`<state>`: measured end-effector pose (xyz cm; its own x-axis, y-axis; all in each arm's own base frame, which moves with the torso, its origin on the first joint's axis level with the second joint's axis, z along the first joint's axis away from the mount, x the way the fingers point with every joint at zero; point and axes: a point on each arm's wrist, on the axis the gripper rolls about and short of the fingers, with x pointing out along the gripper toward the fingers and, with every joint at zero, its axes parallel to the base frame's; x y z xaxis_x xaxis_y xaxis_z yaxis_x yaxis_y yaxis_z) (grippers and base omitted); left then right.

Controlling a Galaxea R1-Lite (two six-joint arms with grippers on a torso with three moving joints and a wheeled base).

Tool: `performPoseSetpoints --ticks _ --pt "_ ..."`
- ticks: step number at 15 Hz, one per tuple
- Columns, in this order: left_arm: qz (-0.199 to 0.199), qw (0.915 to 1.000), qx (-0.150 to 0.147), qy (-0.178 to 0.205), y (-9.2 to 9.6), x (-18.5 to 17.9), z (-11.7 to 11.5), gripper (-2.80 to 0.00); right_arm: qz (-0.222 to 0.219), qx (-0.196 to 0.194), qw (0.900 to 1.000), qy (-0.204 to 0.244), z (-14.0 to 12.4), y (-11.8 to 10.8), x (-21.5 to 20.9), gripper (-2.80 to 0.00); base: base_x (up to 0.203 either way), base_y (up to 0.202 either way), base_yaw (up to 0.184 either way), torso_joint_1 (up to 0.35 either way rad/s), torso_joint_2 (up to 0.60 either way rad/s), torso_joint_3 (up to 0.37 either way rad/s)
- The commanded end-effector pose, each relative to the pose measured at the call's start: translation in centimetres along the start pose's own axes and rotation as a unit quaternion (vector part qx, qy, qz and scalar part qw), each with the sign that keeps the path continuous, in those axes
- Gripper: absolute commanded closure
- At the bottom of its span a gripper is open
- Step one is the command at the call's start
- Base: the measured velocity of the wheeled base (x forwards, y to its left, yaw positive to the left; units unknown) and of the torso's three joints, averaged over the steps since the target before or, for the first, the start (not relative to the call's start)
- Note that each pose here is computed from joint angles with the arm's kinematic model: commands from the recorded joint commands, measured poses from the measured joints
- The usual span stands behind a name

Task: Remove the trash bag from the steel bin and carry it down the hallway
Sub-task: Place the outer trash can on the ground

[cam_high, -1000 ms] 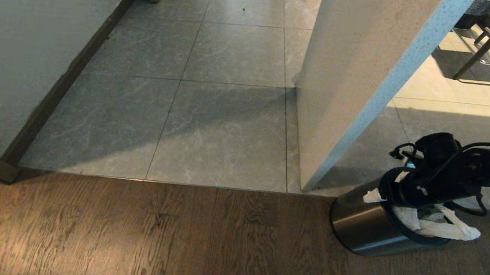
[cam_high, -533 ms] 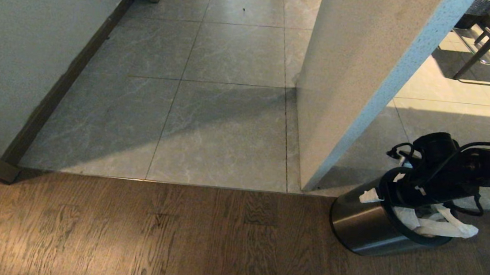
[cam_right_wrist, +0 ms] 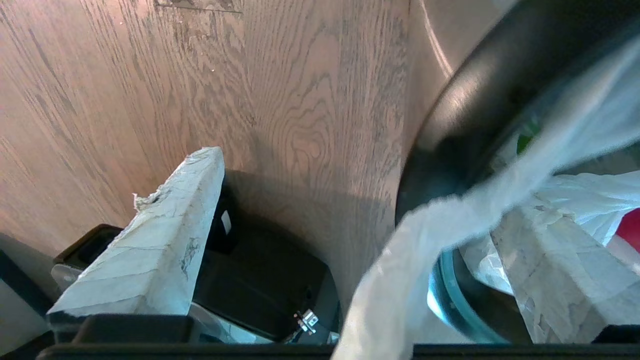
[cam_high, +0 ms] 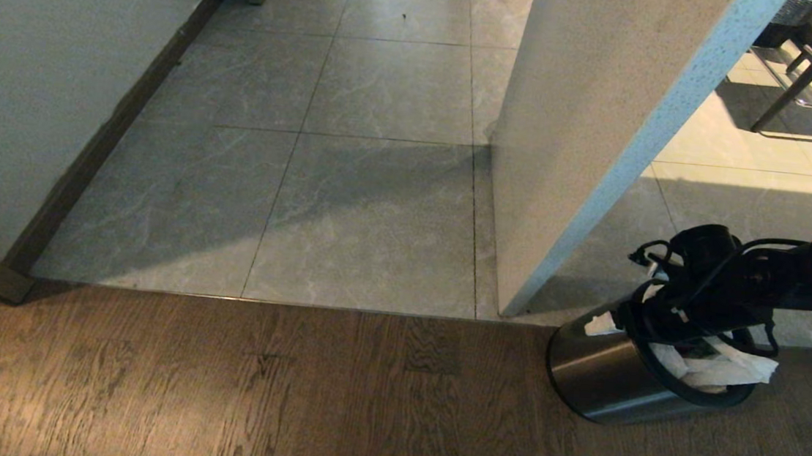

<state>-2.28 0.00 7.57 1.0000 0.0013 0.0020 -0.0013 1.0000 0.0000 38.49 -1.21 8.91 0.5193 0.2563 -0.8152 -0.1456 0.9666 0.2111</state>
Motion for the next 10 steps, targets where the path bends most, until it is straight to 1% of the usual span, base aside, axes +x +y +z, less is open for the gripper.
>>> performPoseSetpoints --ticks 1,4,9,10 --pt "0.0 1.0 0.0 -0.001 0.0 0.0 -0.04 0.0 0.0 0.0 1.0 0.008 -0.05 -0.2 0.91 -2.8 0.0 0.0 0.0 0.0 0.0 0.0" --pt "0.0 1.0 0.0 -0.001 0.0 0.0 -0.04 0.0 -0.001 0.0 1.0 0.013 0.04 -0.38 1.71 -2.8 0.0 0.0 0.0 0.0 0.0 0.0" --pt "0.0 1.0 0.0 -0.001 0.0 -0.01 -0.03 0.0 0.0 -0.001 1.0 0.007 0.18 -0.29 1.41 -2.8 0.0 0.0 0.0 0.0 0.0 0.0" --pt "0.0 1.0 0.0 -0.001 0.0 -0.01 0.0 0.0 0.0 -0.002 1.0 0.006 0.22 -0.31 1.48 -2.61 0.0 0.0 0.0 0.0 0.0 0.0"
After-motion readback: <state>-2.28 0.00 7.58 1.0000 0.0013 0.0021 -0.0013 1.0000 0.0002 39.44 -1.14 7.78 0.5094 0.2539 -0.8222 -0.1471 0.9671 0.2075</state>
